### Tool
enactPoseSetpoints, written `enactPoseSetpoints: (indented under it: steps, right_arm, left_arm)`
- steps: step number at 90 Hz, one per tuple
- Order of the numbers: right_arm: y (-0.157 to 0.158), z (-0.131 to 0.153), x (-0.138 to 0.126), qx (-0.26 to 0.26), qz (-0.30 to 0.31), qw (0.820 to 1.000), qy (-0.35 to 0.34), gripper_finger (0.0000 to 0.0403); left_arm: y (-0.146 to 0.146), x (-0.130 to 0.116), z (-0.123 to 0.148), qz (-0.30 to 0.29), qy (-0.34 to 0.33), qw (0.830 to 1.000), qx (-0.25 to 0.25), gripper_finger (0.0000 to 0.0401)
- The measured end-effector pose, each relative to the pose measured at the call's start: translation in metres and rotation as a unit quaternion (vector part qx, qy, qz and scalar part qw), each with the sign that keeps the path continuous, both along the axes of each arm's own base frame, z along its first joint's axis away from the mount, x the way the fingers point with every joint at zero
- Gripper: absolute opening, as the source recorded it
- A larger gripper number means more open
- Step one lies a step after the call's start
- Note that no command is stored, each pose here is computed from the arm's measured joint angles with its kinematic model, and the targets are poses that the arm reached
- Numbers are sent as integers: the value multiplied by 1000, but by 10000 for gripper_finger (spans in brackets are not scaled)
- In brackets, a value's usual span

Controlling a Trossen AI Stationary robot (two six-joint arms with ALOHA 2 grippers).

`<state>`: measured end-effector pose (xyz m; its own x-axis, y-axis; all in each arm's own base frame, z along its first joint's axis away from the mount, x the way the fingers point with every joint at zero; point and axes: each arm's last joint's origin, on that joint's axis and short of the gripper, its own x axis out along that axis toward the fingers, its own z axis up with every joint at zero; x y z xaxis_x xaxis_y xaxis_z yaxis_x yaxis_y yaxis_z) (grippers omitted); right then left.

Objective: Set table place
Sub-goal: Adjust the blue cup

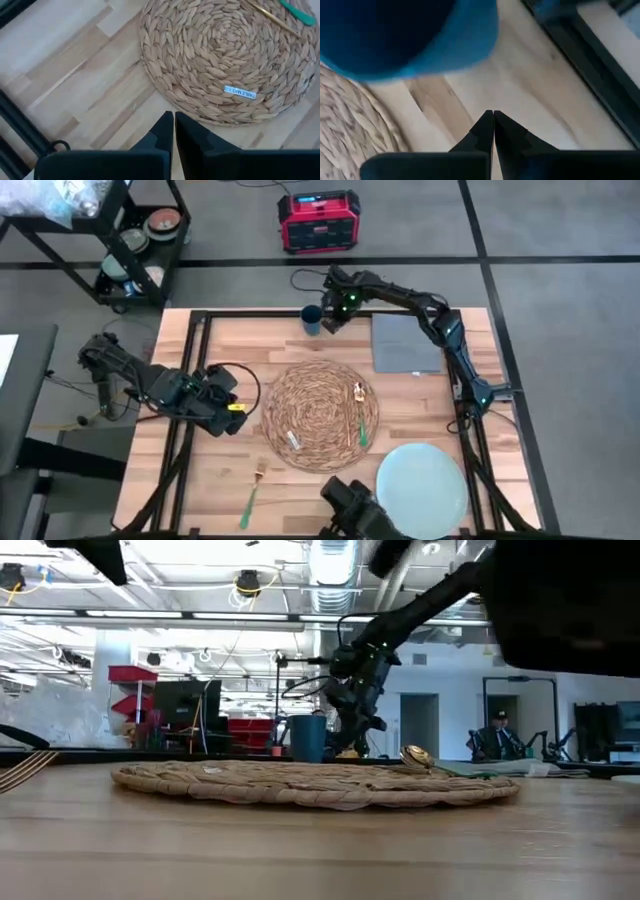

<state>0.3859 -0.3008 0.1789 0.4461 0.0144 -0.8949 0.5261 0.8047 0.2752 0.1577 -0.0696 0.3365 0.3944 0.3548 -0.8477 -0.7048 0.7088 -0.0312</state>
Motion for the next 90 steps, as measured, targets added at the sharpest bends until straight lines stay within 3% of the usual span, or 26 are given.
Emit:
enactPoseSetpoints:
  steps: [27,60,76,90]
  right_arm:
    - [-5,4,7,22,-30,997,-60,0]
    - [10,8,27,27,-7,994,-106,0]
    - [13,14,37,44,-2,986,-163,0]
    - [22,23,33,90,3,989,-116,0]
  left_arm:
    - [2,-3,1,1,8,1000,5,0]
    - [4,-7,2,0,13,1000,10,0]
    - [4,-7,2,2,10,1000,19,0]
    - [5,-8,3,4,3,1000,26,0]
